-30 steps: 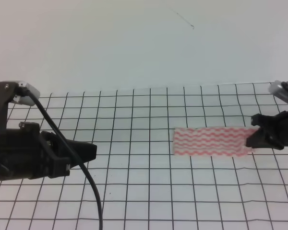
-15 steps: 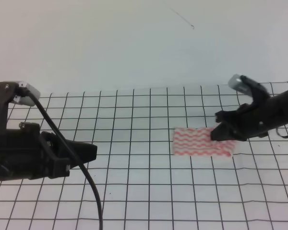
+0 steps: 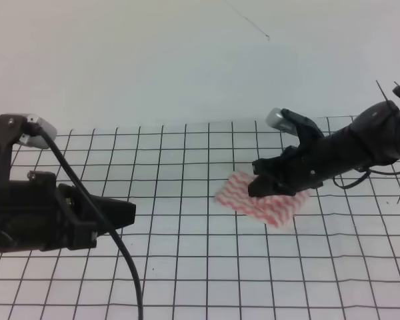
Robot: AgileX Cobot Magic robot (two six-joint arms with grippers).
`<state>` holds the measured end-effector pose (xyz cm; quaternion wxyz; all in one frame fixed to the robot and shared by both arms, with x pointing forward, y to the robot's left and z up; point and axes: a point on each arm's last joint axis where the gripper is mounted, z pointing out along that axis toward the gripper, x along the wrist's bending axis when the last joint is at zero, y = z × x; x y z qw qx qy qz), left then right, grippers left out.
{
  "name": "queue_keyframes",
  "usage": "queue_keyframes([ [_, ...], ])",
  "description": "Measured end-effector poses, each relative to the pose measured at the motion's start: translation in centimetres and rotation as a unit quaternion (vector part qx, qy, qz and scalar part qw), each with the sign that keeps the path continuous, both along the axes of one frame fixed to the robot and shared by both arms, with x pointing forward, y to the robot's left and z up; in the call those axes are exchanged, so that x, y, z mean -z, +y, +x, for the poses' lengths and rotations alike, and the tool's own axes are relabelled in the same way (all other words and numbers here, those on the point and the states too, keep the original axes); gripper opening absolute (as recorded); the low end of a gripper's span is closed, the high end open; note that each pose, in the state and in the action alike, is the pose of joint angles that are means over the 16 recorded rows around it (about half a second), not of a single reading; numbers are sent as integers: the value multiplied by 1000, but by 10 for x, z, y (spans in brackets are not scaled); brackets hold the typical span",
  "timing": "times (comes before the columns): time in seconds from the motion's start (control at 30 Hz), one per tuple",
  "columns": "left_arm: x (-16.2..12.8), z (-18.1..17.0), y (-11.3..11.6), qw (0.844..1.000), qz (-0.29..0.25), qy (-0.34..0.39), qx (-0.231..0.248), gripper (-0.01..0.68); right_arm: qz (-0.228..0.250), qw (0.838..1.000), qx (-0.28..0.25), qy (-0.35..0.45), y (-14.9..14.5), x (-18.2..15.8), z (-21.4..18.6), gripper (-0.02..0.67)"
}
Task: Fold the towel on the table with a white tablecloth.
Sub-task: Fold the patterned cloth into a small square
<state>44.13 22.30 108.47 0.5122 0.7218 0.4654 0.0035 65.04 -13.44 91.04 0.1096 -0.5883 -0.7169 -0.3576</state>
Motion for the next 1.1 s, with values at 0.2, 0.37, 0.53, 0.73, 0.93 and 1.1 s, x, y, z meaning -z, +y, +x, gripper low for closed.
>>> queue_keyframes([
  [0.2,0,0,0,1000,0,1,1,-1,13,1000,-5,-19,8,-11,7,8],
  [0.37,0,0,0,1000,0,1,2,-1,23,999,-13,-29,12,-18,13,8],
  [0.53,0,0,0,1000,0,1,2,-1,30,999,-29,-28,21,-16,17,8],
  [0.73,0,0,0,1000,0,1,2,-1,34,998,-51,-18,36,-5,19,8],
  [0.93,0,0,0,1000,0,0,3,-1,32,997,-69,-9,51,9,18,10],
  [1.1,0,-1,0,1000,1,0,4,-1,33,995,-89,-19,58,12,20,41],
])
